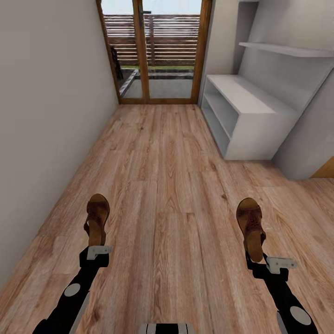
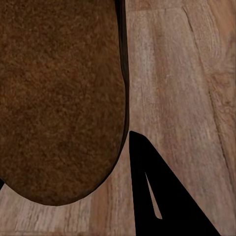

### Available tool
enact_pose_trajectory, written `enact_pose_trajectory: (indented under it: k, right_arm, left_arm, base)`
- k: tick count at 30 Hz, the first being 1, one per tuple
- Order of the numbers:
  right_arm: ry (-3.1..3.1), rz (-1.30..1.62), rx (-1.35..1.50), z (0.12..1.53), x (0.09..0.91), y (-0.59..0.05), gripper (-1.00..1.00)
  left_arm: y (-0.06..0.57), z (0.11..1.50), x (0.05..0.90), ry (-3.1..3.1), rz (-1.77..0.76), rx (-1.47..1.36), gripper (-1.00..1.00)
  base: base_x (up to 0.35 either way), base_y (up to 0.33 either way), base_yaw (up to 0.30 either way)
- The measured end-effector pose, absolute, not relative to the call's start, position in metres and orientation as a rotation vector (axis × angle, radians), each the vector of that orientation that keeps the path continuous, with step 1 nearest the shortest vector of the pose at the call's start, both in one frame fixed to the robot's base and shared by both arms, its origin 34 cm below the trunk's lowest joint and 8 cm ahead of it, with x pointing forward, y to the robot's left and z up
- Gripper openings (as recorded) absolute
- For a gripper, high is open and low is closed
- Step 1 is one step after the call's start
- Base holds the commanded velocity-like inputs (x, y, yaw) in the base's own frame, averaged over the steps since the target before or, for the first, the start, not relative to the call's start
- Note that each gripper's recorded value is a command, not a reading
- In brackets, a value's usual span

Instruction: Pick up the two gym shoes and the two sandals from the corridor floor and place them onto the hallstand (shoe rack) in the corridor, making sure they are on the rack and not on the floor. Arrange them so the two gym shoes are next to each other and the two sandals are next to each other.

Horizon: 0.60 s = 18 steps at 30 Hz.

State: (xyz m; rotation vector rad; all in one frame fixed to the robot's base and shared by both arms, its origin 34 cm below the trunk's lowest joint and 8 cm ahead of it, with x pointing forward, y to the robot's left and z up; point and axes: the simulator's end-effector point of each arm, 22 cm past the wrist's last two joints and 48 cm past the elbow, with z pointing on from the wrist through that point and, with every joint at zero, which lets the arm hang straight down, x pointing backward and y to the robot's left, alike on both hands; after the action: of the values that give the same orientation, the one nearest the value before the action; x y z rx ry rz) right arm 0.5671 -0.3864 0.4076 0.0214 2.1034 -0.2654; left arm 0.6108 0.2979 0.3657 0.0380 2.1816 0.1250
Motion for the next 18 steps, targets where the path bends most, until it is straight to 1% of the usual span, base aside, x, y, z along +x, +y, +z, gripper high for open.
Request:
enact_pose_trajectory:
  k: [18]
  right_arm:
    - [2.102, -0.265, 0.022, 0.372, 0.558, -0.386, -1.0]
  left_arm:
    - [0.298, 0.331, 0.602, 2.18, 0.125, 0.038, -1.0]
  base:
    - [0.0, 0.0, -0.001]
